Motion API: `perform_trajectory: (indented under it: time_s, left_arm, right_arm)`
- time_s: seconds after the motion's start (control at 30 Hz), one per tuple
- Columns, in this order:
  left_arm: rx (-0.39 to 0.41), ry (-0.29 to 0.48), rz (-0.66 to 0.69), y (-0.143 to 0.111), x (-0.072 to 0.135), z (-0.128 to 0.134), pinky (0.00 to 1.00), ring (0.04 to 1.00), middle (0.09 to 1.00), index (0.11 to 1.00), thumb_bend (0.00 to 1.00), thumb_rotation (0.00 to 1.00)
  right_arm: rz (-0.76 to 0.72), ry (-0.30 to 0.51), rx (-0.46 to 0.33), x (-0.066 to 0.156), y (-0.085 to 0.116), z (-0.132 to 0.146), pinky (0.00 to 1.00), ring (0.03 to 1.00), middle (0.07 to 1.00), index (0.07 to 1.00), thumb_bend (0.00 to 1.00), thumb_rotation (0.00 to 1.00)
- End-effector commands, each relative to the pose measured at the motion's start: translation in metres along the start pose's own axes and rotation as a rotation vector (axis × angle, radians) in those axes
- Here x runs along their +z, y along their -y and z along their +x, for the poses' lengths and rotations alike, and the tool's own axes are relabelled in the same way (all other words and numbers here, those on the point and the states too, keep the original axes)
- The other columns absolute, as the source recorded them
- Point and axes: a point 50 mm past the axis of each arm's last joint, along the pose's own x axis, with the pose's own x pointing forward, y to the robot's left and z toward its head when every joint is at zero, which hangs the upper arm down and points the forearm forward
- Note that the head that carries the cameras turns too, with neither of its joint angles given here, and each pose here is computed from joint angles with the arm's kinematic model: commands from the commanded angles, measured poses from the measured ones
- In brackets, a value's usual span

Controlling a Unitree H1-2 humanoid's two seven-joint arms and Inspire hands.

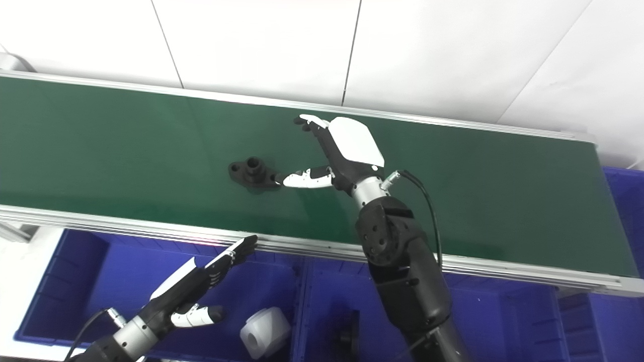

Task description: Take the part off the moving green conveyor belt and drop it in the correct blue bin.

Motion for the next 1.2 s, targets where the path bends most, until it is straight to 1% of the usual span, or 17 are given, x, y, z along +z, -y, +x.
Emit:
perform_trajectory:
  time_s: [0.0,0.1,0.33,0.53,0.67,0.77,0.93,1.03,1.07,1.13,1.17]
  left_arm:
    - [0.006,0.044,0.02,-0.003,0.009,0.001,1.0,1.0,1.0,1.0,0.71,0.81]
    - [0.003,0.044,0.017,-0.003,0.01,0.001,0.98,1.0,1.0,1.0,0.72,0.82]
    - [0.001,0.054,0.016,-0.002,0.01,0.002,0.98,1.0,1.0,1.0,0.73,0.82]
    - [0.003,0.058,0.01,-0.001,0.011,0.002,0.98,1.0,1.0,1.0,0.73,0.81]
    - [0.001,0.06,0.002,-0.001,0.011,0.002,0.98,1.0,1.0,1.0,0.73,0.81]
    - [0.004,0.063,0.006,0.0,0.012,0.002,0.98,1.0,1.0,1.0,0.73,0.81]
    - [0.0,0.06,0.006,0.0,0.014,0.001,0.99,1.0,1.0,1.0,0.73,0.81]
    - [-0.001,0.058,0.005,0.001,0.015,0.001,0.99,1.0,1.0,1.0,0.73,0.81]
    - [-0.001,0.059,0.006,0.001,0.015,0.001,1.0,1.0,1.0,1.0,0.72,0.8]
    - [-0.001,0.054,0.014,0.001,0.017,0.0,0.99,1.0,1.0,1.0,0.73,0.81]
    - [0.0,0.053,0.017,0.001,0.017,0.0,0.99,1.0,1.0,1.0,0.73,0.81]
  right_arm:
    - [-0.024,0.033,-0.038,0.009,0.013,0.011,0.78,0.794,0.811,0.843,0.77,0.41]
    - [-0.027,0.032,-0.025,0.009,0.009,0.015,0.78,0.796,0.812,0.84,0.78,0.4]
    - [-0.057,0.02,0.023,0.008,-0.002,0.021,0.79,0.806,0.822,0.845,0.78,0.4]
    - [-0.063,0.004,0.05,0.0,-0.014,0.022,0.8,0.812,0.823,0.843,0.78,0.38]
    - [-0.075,-0.003,0.061,-0.004,-0.021,0.022,0.79,0.8,0.812,0.834,0.79,0.36]
    - [-0.094,-0.023,0.082,-0.007,-0.026,0.022,0.8,0.805,0.818,0.841,0.77,0.36]
    - [-0.109,-0.035,0.086,-0.016,-0.034,0.02,0.79,0.794,0.809,0.829,0.76,0.31]
    - [-0.118,-0.032,0.075,-0.022,-0.04,0.018,0.77,0.773,0.789,0.809,0.76,0.27]
    - [-0.121,-0.031,0.071,-0.024,-0.041,0.017,0.7,0.73,0.752,0.78,0.76,0.22]
    - [-0.137,-0.025,0.072,-0.03,-0.046,0.014,0.64,0.695,0.724,0.749,0.74,0.19]
    - [-0.149,-0.027,0.081,-0.032,-0.048,0.013,0.57,0.636,0.682,0.732,0.71,0.13]
